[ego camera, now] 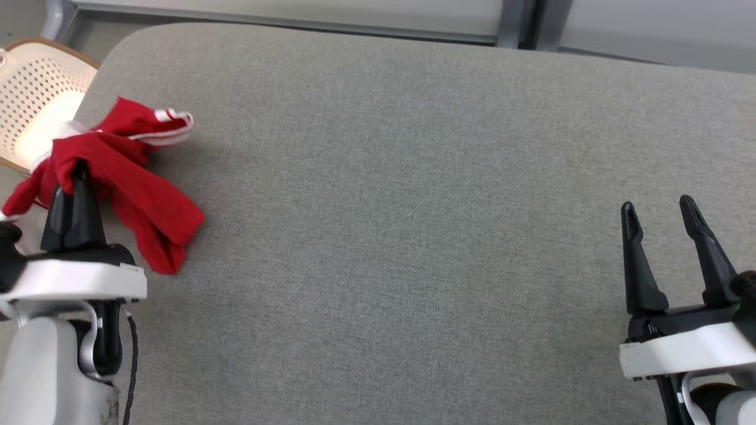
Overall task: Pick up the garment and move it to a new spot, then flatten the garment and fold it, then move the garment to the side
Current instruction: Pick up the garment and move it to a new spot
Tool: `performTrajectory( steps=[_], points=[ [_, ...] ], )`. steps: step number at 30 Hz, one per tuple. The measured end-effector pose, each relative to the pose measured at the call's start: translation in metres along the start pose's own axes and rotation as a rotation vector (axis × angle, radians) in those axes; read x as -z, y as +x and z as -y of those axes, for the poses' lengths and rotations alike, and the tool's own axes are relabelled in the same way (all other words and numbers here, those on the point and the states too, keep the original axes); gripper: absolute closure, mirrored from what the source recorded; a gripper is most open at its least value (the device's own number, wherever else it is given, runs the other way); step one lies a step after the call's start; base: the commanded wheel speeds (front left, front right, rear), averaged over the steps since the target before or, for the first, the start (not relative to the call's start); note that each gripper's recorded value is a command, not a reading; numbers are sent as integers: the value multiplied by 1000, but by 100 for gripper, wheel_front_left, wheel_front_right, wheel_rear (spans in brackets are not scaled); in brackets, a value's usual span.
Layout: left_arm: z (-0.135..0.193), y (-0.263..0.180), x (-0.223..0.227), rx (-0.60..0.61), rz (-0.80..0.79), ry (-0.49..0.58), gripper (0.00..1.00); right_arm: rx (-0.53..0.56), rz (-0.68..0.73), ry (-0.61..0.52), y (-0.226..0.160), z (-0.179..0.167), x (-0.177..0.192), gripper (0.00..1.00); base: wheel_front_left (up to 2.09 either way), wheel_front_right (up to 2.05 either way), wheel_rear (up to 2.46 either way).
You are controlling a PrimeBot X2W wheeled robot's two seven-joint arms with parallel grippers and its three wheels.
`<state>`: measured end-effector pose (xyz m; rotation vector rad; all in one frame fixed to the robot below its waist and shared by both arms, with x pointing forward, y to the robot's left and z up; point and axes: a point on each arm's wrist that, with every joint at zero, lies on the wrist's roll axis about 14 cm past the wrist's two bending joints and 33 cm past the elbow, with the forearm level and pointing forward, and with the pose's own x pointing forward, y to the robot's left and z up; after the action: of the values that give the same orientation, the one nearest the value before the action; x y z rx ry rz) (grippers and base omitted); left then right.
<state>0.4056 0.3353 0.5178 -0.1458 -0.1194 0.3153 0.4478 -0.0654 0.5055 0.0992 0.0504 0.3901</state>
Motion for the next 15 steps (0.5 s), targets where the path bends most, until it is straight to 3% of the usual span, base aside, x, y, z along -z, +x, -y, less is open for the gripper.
performTrajectory(
  steps=[6,15],
  points=[
    [17,-36,-18,79,46,49,100,23,21,10,-27,1,-11,0,0,0,0],
    [52,-65,-24,187,69,33,100,72,59,7,-58,9,-27,0,0,0,0]
  ],
)
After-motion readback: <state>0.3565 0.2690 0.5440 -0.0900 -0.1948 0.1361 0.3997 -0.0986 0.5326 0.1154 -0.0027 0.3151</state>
